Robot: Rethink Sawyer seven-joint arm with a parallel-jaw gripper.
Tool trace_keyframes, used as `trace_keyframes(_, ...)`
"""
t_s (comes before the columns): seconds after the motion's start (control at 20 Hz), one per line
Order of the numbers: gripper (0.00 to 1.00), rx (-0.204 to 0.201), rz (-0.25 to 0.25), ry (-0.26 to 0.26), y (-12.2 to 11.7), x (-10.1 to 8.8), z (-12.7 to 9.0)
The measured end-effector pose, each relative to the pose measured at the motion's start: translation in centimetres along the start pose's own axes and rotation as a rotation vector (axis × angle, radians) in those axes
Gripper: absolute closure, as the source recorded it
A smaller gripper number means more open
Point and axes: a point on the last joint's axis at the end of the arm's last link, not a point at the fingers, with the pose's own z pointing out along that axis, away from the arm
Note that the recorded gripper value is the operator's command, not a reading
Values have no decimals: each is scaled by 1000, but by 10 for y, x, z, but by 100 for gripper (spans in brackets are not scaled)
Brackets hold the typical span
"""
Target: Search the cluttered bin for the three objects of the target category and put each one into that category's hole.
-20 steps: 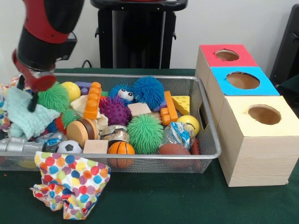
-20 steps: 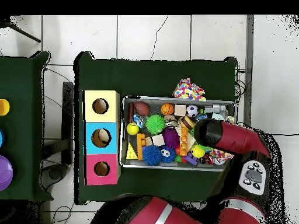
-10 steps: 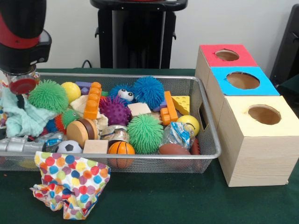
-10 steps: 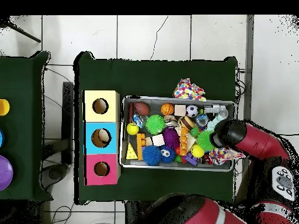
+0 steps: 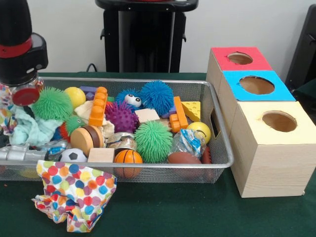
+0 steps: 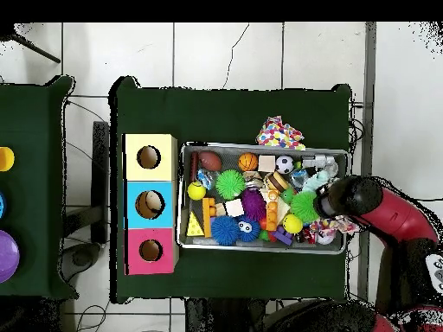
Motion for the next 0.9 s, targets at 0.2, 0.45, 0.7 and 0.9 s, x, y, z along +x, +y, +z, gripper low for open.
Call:
trace_keyframes(0.2, 0, -63, 7, 54, 0, 1, 5)
trace_keyframes(0.45, 0, -171, 19, 164, 0, 10, 17)
trace_keyframes(0.7, 0, -226, 19, 237, 3, 28, 19)
trace_keyframes(0.9, 0, -251, -10, 265, 13, 55, 11)
